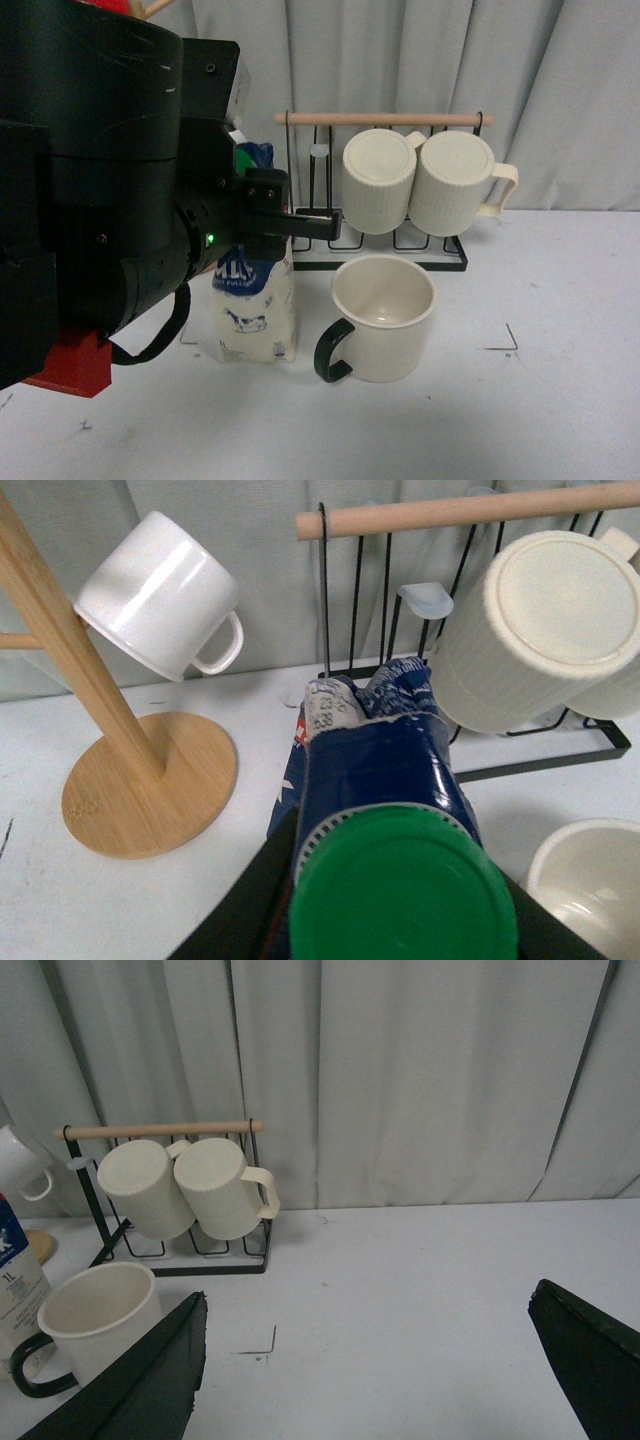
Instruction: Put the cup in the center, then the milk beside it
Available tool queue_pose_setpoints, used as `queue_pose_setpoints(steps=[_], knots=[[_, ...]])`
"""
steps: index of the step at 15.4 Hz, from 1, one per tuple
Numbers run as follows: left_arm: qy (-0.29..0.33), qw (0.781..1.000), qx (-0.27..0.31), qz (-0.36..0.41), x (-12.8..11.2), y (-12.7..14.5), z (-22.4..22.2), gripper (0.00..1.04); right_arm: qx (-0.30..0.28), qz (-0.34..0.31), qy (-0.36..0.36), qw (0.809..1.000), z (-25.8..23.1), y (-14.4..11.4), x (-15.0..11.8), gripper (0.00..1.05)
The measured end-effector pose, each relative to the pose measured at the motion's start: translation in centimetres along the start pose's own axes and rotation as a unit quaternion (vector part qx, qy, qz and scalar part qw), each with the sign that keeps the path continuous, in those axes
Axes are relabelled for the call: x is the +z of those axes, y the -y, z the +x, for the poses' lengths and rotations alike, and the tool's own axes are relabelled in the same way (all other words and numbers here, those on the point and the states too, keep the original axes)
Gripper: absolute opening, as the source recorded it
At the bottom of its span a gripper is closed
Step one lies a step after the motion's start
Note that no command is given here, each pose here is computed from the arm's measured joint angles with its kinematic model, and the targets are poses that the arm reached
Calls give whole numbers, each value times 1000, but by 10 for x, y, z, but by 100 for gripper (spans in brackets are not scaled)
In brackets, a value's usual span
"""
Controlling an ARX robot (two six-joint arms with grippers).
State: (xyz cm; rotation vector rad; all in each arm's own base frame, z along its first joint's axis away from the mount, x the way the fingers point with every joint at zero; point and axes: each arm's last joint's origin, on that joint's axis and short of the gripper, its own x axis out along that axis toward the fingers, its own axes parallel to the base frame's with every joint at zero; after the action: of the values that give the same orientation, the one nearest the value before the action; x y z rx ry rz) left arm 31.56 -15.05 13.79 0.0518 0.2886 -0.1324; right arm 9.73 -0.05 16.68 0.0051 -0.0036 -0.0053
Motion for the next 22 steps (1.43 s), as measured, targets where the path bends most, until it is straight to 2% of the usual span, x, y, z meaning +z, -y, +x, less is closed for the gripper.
queue_pose_setpoints(steps=[2, 5, 6, 7, 8, 9, 12, 13, 16, 17, 22], knots=[[13, 999, -36, 16, 3, -1, -16, 57, 0, 0, 0, 1000, 0, 0, 0, 98], [49, 993, -108, 27, 4, -24, -82, 91, 0, 0, 0, 1000, 0, 0, 0, 98], [64, 992, -105, 24, 5, -30, -95, 100, 0, 0, 0, 1000, 0, 0, 0, 98], [126, 991, -44, 0, 6, -32, -96, 91, 0, 0, 0, 1000, 0, 0, 0, 98], [127, 991, 28, -10, -9, -46, -104, 78, 0, 0, 0, 1000, 0, 0, 0, 98], [114, 991, 62, -12, -22, -63, -117, 66, -1, 0, -1, 1000, 0, 0, 0, 98], [134, 988, 73, -21, -17, -76, -129, 51, -1, 0, -1, 1000, 0, 0, 0, 98], [144, 987, 69, -24, -16, -84, -139, 36, -1, 0, 0, 1000, 0, 0, 0, 98], [126, 989, 68, -21, -28, -97, -156, 7, -1, 0, 0, 1000, 0, 0, 0, 98], [131, 989, 66, -24, -28, -100, -161, 2, -1, 0, 0, 1000, 0, 0, 0, 98], [137, 988, 66, -25, -33, -113, -184, 2, -1, 0, 0, 1000, 0, 0, 0, 98]])
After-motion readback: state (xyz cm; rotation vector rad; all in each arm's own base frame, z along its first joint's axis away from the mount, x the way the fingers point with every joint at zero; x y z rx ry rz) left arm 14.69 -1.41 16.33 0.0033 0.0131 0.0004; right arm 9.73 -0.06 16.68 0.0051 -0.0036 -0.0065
